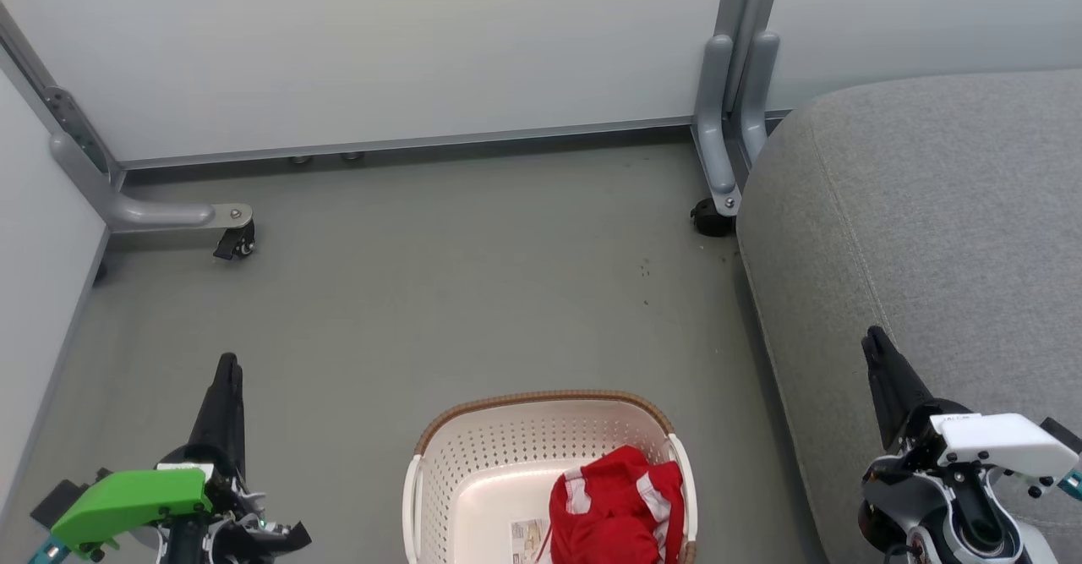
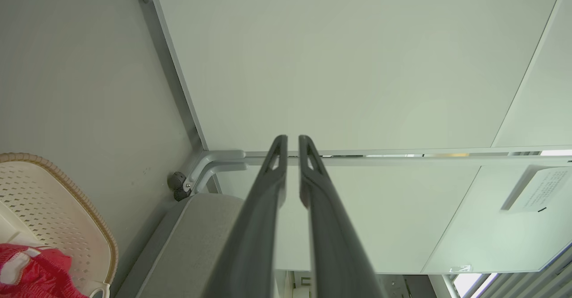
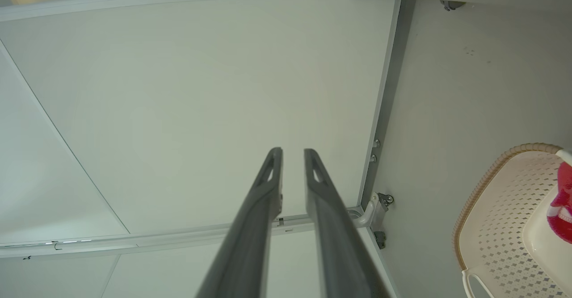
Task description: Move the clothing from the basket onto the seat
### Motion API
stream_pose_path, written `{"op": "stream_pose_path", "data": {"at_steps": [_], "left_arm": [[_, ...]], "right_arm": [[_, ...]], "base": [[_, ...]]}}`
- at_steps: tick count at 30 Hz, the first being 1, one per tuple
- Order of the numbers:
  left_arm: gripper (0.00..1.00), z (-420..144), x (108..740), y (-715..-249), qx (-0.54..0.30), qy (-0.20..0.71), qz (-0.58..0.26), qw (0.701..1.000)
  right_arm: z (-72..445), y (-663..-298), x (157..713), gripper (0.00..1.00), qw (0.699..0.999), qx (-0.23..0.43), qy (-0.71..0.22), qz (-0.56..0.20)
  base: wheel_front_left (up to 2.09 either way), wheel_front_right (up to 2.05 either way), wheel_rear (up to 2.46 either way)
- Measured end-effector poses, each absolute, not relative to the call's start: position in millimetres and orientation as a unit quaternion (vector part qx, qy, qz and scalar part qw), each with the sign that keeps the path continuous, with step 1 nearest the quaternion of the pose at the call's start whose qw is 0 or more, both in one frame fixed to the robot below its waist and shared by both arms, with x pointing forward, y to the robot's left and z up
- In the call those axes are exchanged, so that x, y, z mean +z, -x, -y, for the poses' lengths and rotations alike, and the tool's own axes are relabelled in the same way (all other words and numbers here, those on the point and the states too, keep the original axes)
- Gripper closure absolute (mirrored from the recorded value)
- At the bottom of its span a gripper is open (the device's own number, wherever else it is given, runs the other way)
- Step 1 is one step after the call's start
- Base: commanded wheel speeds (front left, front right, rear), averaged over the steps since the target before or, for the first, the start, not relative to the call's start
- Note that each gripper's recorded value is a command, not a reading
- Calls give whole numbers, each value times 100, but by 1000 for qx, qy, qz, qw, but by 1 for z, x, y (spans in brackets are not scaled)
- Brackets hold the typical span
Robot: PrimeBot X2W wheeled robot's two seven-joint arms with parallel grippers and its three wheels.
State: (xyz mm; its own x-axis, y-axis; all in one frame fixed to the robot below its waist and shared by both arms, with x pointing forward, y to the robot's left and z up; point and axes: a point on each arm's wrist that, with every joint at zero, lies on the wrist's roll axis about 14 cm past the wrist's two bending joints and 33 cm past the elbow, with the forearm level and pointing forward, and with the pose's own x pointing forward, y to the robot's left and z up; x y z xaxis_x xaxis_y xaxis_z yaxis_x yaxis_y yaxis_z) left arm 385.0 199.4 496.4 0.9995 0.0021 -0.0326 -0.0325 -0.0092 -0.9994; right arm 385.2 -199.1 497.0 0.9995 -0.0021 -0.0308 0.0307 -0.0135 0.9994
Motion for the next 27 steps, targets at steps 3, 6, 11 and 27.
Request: {"op": "stream_pose_path", "data": {"at_steps": [3,6,11,27], "left_arm": [[0,-197,487,-381,21,711,-22,703],[0,-194,489,-382,18,710,-20,703],[0,-190,493,-383,14,708,-15,705],[0,-183,525,-389,-17,599,20,800]], "right_arm": [[199,-381,488,0,701,-23,-713,-18],[198,-381,490,0,703,-22,-711,-14],[195,-383,493,0,715,-20,-699,-10],[194,-387,514,0,830,2,-557,10]], "base": [[0,0,0],[0,0,0],[0,0,0],[0,0,0]]}}
